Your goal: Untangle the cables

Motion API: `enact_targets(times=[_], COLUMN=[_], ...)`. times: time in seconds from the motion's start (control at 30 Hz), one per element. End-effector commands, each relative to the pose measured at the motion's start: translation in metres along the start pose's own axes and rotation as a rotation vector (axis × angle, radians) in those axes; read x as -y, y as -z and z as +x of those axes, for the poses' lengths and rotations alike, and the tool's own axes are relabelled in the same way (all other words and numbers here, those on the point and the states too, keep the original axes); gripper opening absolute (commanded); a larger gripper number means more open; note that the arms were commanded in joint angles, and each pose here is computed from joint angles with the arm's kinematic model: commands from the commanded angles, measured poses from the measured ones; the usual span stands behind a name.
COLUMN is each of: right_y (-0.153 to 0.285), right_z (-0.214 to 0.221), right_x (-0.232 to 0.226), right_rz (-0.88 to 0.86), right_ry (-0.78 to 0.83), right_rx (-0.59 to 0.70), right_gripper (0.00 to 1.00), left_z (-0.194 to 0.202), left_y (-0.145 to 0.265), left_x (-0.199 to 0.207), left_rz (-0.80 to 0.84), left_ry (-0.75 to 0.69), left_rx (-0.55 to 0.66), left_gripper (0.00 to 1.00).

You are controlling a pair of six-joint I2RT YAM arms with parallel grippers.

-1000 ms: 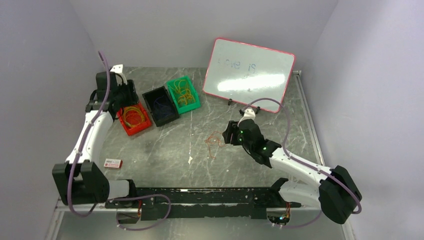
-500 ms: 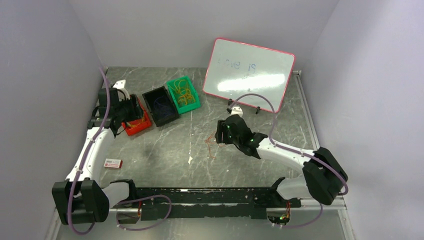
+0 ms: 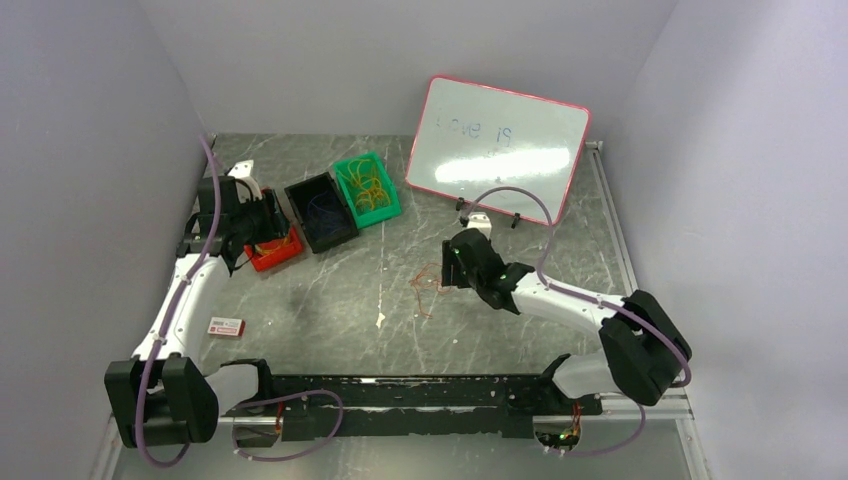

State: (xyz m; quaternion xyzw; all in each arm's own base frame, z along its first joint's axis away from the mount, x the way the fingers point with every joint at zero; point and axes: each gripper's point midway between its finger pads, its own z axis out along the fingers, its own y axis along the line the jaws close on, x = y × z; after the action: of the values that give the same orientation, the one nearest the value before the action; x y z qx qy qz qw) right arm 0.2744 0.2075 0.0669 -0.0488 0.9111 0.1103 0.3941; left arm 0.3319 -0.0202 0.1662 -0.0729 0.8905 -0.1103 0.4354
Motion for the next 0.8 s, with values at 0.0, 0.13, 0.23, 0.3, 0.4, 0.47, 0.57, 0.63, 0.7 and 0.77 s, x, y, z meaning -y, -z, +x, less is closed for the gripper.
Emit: enact_targets(times=[0.0,0.13,0.23,0.3,0.4,0.47,0.57,0.63,0.7,0.77], right_y=[-0.003,-0.01,-0.017,-0.021,-0.025,-0.026,-0.026,-0.023,-0.016,-0.005], right_z=[0.0,0.002,0.005,0.006,0.008,0.009,0.008,0.003,-0.007,-0.023], right_x=[0.0,-0.016,-0.014,-0.012,-0.007,-0.007,-0.014,-0.019,-0.023,-0.026], right_rz=[-0.042,-0.113,-0.092,-0.076,-0.049,-0.05,-0.091,-0.126,-0.152,-0.182], right_ry=[-0.017,-0.012,-0.014,-0.002,0.008,0.012,0.011,0.017,0.02,0.027], right_rx=[0.011,-0.018,-0.03,-0.035,-0.047,-0.049,-0.038,-0.021,0.022,0.089], right_gripper=[0.59,0.46,0.43,0.42,0.41,0.37,0.22,0.13,0.03,0.0], left_z=[-0.007,-0.006,-0.006,-0.006,-0.006,-0.006,-0.006,-0.007,-0.01,-0.021], left_y=[-0.003,-0.004,-0.002,-0.001,0.001,0.002,0.003,0.004,0.006,0.015], left_x=[0.008,0.01,0.011,0.012,0.013,0.013,0.014,0.018,0.02,0.025], left_rz=[0.046,0.059,0.066,0.07,0.076,0.075,0.082,0.101,0.108,0.122], left_ry=[0.007,0.015,0.017,0.014,0.009,0.006,0.004,0.002,0.004,-0.004], left_rx=[0.02,0.012,0.015,0.02,0.025,0.024,0.026,0.034,0.047,0.09], left_gripper=[0.57,0.56,0.56,0.56,0.57,0.57,0.56,0.56,0.55,0.56])
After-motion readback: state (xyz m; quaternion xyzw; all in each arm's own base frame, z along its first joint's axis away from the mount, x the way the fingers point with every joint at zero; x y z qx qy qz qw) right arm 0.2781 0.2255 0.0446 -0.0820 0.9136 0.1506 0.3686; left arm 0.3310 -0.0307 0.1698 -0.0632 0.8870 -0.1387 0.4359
